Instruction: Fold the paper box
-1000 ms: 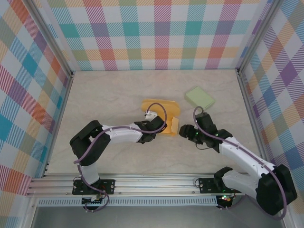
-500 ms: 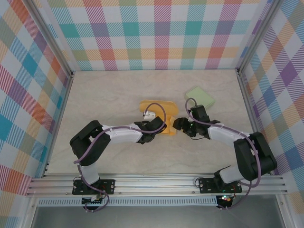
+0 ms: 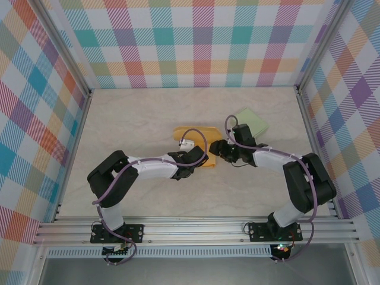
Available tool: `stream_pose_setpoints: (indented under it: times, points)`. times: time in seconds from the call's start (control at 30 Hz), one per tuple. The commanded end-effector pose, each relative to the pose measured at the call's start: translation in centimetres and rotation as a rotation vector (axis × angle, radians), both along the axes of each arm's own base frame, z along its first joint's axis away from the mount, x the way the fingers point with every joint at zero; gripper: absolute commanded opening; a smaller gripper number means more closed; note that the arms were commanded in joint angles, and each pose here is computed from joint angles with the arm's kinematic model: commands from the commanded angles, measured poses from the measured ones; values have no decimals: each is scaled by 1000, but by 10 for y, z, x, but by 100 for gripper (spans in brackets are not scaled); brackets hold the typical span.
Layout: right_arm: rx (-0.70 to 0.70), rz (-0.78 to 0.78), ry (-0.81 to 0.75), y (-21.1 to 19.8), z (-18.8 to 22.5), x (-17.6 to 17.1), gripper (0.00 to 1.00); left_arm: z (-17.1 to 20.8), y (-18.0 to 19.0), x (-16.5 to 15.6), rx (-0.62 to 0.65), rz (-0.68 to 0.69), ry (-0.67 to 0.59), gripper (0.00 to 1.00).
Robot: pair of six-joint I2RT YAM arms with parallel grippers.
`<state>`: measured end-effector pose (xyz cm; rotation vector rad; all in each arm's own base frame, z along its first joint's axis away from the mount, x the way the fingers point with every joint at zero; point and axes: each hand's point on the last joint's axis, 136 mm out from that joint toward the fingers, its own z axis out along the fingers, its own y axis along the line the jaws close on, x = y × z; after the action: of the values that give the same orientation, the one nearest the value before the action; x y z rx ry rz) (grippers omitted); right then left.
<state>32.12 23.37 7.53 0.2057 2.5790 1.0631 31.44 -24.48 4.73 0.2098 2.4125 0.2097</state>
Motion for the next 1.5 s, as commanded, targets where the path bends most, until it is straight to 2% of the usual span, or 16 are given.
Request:
stream_pose_setpoints:
  times: [0.0, 0.17, 0.33, 0.37, 0.47, 0.63, 0.87, 0.93, 1.07, 1.17, 1.3, 1.47]
  points:
    - [-32, 19, -20, 5, 3, 5, 50, -4, -7, -2, -20, -4, 5, 17]
    - [-188, 8, 16, -4, -23, 2, 50, -3, -10, -2, -27, -9, 4, 17]
    - [-309, -12, 42, -14, -46, 3, 43, -2, -11, -2, -30, -7, 2, 17]
    - [-345, -17, 38, -16, -49, 5, 39, -2, -11, -3, -29, -8, 4, 17]
    - [-482, -27, 25, -25, -55, 7, 33, -2, -11, -3, -37, -6, 3, 17]
    - [-744, -31, 16, -38, -64, 8, 30, 0, -10, -5, -52, 5, 2, 17]
    - [-1035, -34, 81, -56, -78, 2, 14, 9, -6, -3, -69, 33, -28, 17]
    - [-1059, -28, 96, -56, -84, 0, 4, 12, -4, -3, -73, 45, -41, 17]
    - [-1095, -21, 138, -58, -93, -7, 2, 20, -5, 0, -119, 67, -80, 17]
    - [-1150, -19, 173, -67, -99, -14, 2, 26, -4, 1, -140, 79, -98, 23]
    - [-1171, -19, 212, -75, -107, -30, 4, 39, -1, -1, -176, 81, -123, 30]
    - [-1157, -19, 224, -81, -108, -45, 15, 65, 10, -9, -261, 90, -173, 40]
